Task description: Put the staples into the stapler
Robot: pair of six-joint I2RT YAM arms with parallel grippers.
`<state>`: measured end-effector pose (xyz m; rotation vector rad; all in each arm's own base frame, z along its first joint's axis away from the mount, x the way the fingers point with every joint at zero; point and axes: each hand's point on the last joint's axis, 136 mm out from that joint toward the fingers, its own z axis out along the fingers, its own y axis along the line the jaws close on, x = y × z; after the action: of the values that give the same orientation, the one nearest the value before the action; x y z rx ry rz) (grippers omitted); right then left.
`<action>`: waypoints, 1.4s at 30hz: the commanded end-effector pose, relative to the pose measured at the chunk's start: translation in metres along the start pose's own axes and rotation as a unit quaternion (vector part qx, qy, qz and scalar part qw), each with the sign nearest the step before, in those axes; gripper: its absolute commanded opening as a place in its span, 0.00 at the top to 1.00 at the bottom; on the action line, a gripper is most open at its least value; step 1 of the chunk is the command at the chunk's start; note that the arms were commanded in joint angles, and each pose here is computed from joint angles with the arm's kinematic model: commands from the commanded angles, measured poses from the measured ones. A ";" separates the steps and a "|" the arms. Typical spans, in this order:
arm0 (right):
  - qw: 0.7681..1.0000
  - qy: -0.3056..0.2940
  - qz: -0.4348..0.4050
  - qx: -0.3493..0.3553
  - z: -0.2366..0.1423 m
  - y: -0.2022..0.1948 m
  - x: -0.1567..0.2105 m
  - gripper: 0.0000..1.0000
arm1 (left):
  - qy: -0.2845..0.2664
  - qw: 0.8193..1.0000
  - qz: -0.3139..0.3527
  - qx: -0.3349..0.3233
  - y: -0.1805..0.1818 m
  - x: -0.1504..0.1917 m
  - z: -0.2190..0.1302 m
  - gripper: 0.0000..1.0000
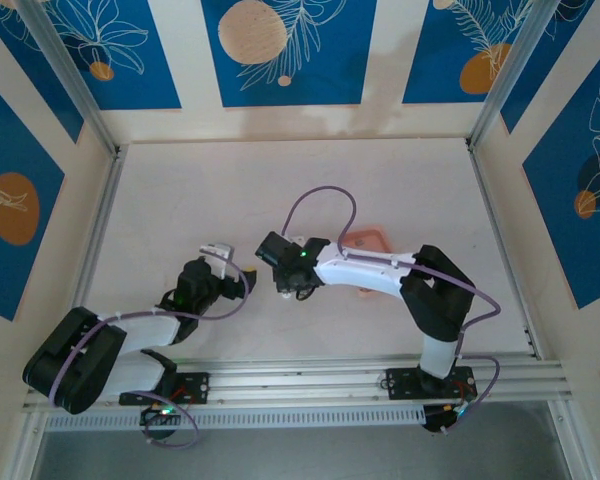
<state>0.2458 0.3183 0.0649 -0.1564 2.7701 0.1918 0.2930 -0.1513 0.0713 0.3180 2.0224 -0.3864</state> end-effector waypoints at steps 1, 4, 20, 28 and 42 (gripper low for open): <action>1.000 0.010 0.003 -0.021 0.000 0.010 -0.005 0.83 | 0.010 0.999 -0.027 -0.016 0.006 0.009 -0.001 0.05; 1.000 0.014 0.004 -0.023 0.005 0.012 -0.004 0.82 | 0.014 0.999 -0.032 -0.016 0.006 0.011 0.000 0.05; 0.999 0.021 0.006 -0.034 0.017 0.018 -0.012 0.82 | 0.019 0.999 -0.040 -0.016 0.006 0.013 0.003 0.04; 0.999 0.032 0.010 -0.027 0.022 0.015 -0.006 0.82 | 0.019 0.999 -0.039 -0.017 0.006 0.013 0.003 0.04; 0.999 0.040 0.007 -0.002 0.025 0.007 0.001 0.83 | 0.018 0.999 -0.038 -0.016 0.006 0.013 0.003 0.04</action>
<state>0.2546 0.3309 0.0446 -0.1561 2.8333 0.2382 0.2920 -0.1487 0.0601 0.2461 2.0741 -0.4084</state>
